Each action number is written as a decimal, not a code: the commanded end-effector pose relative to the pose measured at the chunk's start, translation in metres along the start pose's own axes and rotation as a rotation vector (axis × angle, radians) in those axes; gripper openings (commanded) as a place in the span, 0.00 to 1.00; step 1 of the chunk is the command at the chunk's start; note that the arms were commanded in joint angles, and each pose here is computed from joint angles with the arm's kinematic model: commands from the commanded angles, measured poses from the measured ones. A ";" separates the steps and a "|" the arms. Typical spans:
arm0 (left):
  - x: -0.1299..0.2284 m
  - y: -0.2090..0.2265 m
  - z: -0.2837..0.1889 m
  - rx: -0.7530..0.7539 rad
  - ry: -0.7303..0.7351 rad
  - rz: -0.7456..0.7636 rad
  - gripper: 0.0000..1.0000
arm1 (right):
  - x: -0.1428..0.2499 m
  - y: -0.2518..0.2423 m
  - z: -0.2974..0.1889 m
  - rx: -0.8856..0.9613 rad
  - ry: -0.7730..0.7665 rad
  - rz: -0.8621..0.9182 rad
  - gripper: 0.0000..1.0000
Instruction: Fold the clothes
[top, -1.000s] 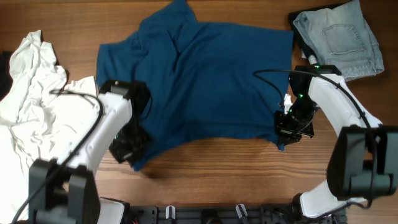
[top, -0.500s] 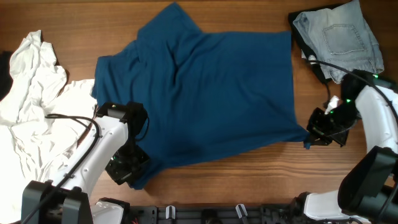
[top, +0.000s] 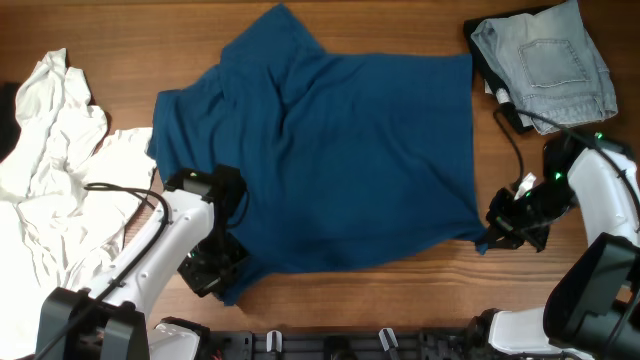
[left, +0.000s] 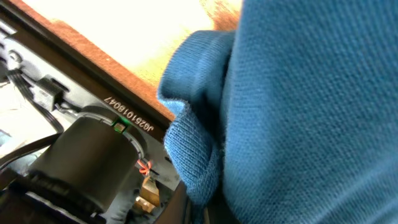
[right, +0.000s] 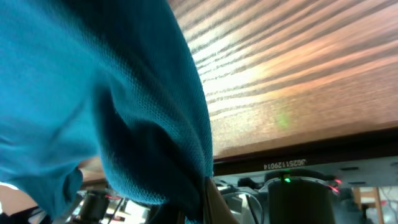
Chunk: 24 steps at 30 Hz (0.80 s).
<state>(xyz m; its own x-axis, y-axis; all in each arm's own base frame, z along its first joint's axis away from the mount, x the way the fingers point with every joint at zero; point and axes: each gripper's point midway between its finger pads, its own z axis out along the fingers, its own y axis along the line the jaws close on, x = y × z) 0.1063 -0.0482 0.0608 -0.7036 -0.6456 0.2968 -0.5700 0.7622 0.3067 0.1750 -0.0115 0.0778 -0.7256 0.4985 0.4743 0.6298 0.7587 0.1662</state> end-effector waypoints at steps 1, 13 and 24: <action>0.005 -0.006 0.004 0.022 -0.004 -0.034 0.04 | 0.011 0.004 0.022 -0.067 0.041 0.024 0.04; 0.008 -0.015 0.004 0.065 0.017 -0.030 1.00 | 0.010 0.005 0.022 -0.076 0.038 0.021 0.74; -0.027 -0.068 -0.040 0.286 -0.153 -0.001 0.81 | -0.036 0.052 -0.072 -0.010 -0.304 -0.149 0.77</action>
<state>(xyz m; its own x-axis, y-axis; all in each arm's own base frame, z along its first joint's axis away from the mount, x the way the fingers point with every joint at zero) 0.1503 -0.0788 0.0487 -0.7214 -0.6524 0.2323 -0.6462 0.7548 0.1128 0.2248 -0.0198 0.1012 -0.7952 0.5187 0.3141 0.5949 0.7676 0.2385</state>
